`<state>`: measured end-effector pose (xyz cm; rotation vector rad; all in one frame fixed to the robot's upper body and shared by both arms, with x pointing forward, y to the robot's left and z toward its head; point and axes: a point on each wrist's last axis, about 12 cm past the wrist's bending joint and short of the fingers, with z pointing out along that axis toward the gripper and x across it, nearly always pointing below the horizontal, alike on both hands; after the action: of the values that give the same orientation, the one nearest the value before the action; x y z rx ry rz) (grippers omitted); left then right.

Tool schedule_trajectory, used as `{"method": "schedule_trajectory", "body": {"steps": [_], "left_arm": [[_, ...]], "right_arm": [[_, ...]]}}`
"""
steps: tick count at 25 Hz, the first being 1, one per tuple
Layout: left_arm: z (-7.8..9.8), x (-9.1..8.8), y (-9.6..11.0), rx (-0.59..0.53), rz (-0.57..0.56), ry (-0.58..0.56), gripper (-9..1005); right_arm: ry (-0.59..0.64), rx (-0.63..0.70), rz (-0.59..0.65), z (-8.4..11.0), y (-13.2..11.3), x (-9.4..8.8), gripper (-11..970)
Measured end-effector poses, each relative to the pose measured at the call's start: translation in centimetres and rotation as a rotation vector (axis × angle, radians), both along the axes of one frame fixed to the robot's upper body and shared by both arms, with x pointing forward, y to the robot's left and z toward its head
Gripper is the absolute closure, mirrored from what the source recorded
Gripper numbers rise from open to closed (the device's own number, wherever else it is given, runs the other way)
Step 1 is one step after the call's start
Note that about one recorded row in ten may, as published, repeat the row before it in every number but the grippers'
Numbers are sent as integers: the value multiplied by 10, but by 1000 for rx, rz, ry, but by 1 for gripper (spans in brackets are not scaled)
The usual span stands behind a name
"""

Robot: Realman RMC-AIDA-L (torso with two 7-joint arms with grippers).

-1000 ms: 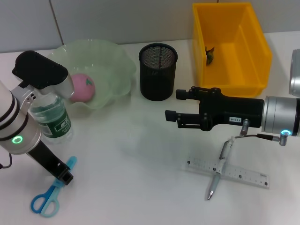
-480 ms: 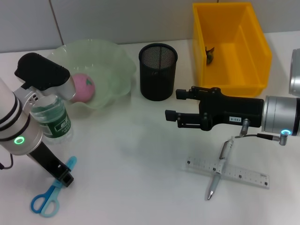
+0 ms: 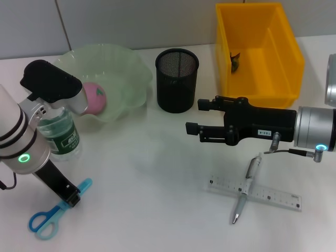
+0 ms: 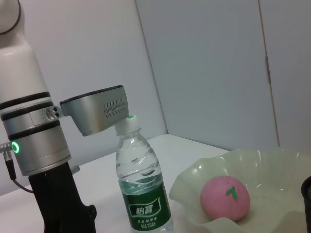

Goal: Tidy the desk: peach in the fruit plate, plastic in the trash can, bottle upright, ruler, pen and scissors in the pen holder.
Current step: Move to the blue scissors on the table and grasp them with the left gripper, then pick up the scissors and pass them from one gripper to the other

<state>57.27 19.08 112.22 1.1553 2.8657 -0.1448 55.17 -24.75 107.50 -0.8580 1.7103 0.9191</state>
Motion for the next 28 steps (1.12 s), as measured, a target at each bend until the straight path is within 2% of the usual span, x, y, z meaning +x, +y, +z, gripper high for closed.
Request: {"method": "schedule_trajectory", "body": {"steps": [8, 28], "left_arm": [[0, 0, 0, 1, 2, -1, 764], [1, -1, 0, 1, 0, -1, 748]], "right_arm": [[1, 0, 0, 1, -1, 1, 200], [6, 2, 4, 1, 0, 1, 201]]}}
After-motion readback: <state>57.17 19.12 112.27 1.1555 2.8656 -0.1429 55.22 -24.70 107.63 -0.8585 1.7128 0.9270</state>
